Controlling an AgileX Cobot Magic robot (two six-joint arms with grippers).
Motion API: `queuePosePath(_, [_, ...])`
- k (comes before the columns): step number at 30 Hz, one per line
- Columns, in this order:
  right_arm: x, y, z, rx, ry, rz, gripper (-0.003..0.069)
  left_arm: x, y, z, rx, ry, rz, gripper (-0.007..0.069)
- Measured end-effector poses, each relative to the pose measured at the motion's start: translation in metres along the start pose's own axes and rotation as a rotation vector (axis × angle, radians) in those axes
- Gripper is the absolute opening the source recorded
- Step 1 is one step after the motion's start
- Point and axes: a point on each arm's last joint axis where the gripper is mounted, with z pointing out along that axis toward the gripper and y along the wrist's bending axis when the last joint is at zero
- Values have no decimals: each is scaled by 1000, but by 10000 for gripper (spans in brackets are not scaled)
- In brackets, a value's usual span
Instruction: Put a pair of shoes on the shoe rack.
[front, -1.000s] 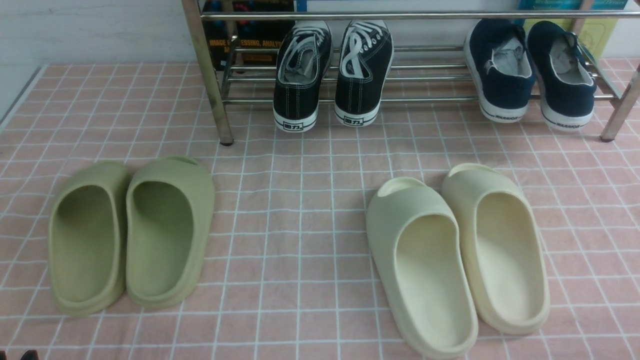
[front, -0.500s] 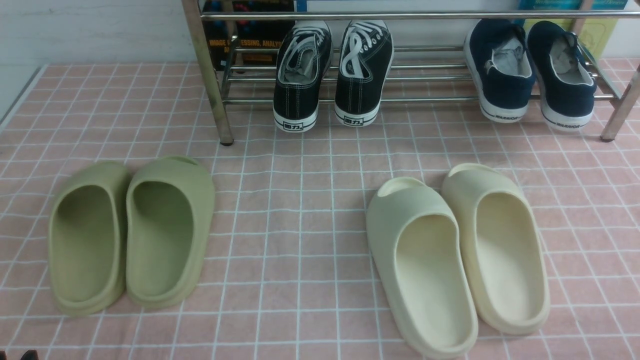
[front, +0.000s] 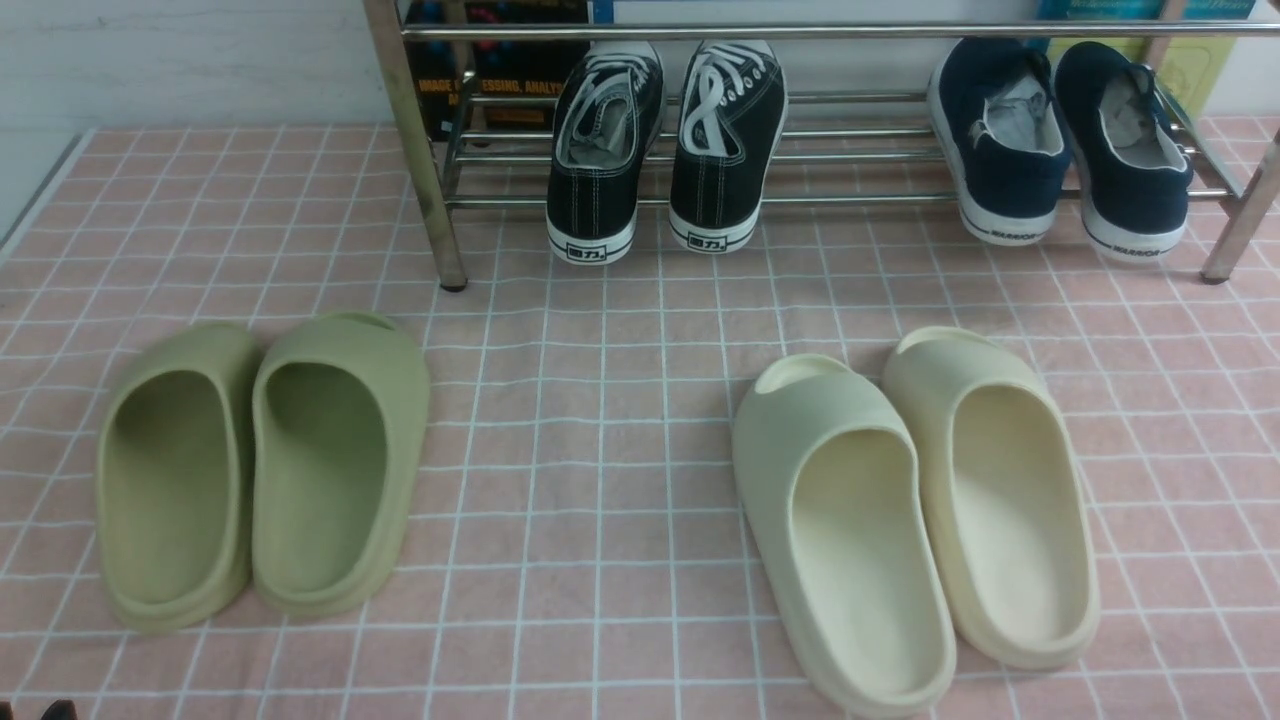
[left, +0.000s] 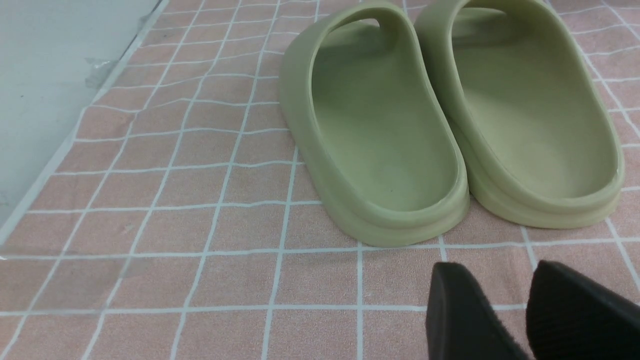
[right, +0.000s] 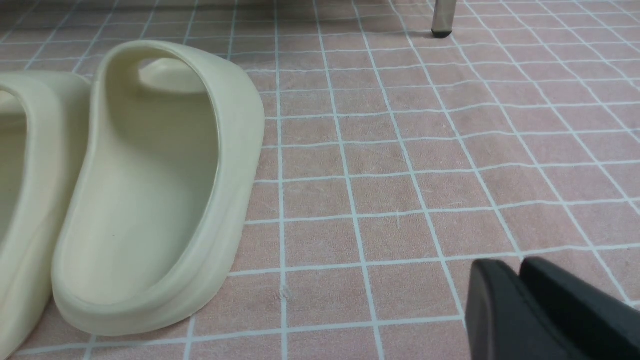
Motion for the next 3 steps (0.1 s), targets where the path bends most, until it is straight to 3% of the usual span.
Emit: queuePosePath(3, [0,0,0,0,0,-1,85,0,0,0,0,0,0,239])
